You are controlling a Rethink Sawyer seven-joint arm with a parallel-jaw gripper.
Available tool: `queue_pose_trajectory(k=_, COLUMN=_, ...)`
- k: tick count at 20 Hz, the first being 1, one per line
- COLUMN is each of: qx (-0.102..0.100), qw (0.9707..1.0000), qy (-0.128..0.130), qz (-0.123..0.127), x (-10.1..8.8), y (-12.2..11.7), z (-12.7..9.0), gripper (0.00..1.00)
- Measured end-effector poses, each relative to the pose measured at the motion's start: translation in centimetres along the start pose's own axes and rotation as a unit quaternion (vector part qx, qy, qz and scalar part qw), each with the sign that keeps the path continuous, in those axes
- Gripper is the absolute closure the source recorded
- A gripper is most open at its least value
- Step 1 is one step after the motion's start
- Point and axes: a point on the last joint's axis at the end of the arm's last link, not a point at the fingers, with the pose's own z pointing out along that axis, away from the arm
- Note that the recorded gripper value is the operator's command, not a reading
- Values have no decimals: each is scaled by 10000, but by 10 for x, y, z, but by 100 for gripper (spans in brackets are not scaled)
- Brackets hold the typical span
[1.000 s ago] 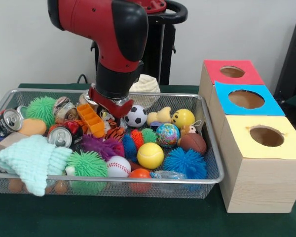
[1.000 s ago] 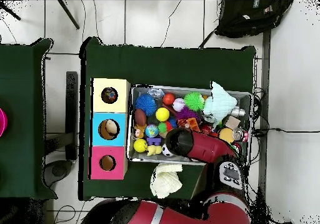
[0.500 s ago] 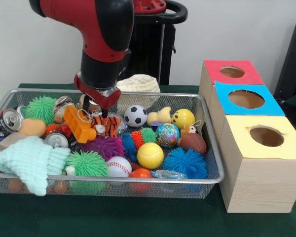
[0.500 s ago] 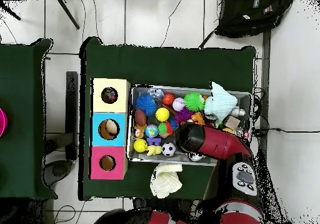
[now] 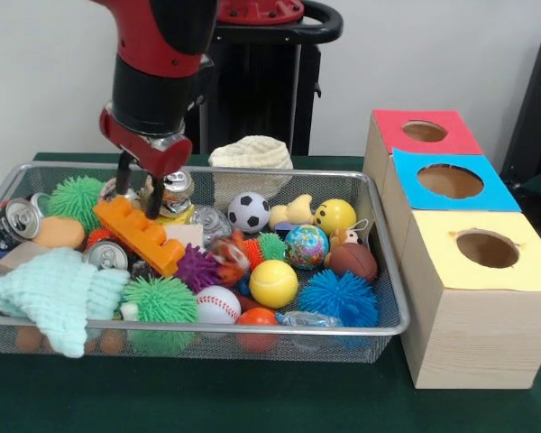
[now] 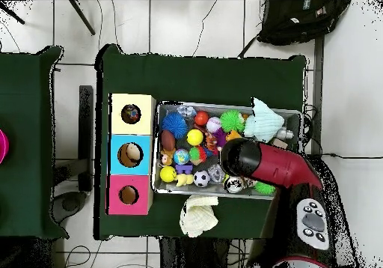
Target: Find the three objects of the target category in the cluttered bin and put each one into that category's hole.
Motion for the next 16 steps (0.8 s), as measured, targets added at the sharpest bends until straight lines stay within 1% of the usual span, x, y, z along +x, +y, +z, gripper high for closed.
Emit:
queue_pose_trajectory(k=2, qx=-12, qw=10000, qy=-70, qz=28, x=-8, y=-3, z=-4, gripper=0)
queue_pose_trajectory(k=3, qx=-19, qw=9999, qy=-158, qz=54, x=-17, y=-8, z=-8, gripper=0)
queue_pose_trajectory(k=8, qx=-18, qw=9993, qy=-359, qz=81, x=-39, y=-17, z=-16, gripper=0)
queue_pose_trajectory(k=9, qx=-8, qw=9991, qy=-427, qz=73, x=-45, y=-20, z=-17, gripper=0)
queue_pose_trajectory(k=16, qx=40, qw=9982, qy=-591, qz=39, x=-64, y=-27, z=-16, gripper=0)
